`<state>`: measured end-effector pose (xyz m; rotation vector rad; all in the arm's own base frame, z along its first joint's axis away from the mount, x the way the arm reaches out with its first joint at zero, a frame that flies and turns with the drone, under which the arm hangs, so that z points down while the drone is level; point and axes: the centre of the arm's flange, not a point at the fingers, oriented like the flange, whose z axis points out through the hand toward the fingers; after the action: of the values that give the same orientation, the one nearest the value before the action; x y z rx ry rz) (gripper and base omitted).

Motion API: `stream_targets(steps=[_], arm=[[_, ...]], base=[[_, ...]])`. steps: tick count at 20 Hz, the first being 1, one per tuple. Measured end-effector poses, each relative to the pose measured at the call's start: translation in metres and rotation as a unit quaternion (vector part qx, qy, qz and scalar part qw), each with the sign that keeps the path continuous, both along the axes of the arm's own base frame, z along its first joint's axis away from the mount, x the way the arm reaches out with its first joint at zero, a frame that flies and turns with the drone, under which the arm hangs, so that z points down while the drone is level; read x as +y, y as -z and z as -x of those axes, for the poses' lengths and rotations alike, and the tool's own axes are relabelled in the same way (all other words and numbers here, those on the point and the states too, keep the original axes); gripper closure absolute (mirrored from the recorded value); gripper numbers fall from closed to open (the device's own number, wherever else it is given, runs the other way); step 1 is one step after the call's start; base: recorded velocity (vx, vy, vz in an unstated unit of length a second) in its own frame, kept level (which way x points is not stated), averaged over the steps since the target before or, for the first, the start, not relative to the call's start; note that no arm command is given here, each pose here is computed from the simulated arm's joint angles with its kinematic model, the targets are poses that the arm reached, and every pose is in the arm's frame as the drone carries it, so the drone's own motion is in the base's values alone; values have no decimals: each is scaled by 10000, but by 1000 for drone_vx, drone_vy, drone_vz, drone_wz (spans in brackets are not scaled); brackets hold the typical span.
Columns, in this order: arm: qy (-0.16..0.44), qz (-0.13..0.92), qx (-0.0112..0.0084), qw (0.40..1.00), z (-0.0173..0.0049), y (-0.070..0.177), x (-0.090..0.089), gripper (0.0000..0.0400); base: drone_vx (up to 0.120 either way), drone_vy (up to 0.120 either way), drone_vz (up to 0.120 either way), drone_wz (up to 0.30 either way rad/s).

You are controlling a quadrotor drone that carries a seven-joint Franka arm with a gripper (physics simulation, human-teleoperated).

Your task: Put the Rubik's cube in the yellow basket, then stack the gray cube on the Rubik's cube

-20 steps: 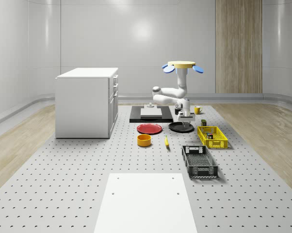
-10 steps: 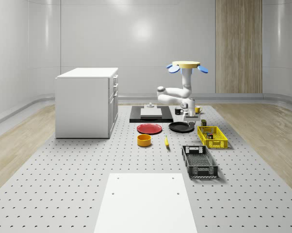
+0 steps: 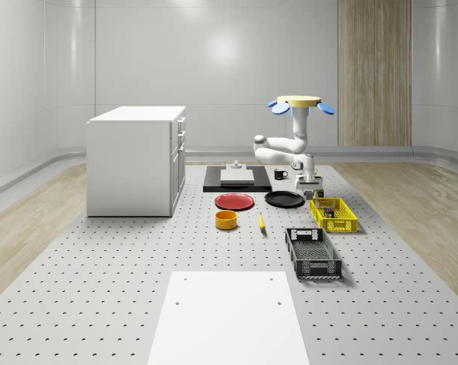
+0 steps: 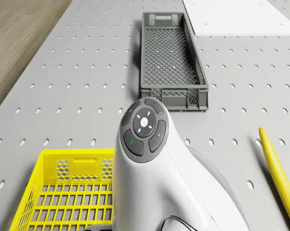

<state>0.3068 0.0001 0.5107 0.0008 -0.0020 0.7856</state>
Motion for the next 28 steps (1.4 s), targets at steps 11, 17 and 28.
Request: stream_targets(steps=[11, 17, 28], arm=[[0, 0, 0, 10000, 0, 0, 0, 150], [0, 0, 0, 10000, 0, 0, 0, 150], [0, 0, 0, 10000, 0, -24, 0, 150]], base=[[0, 120, -18, 0], [0, 120, -80, 0], [0, 65, -18, 0]])
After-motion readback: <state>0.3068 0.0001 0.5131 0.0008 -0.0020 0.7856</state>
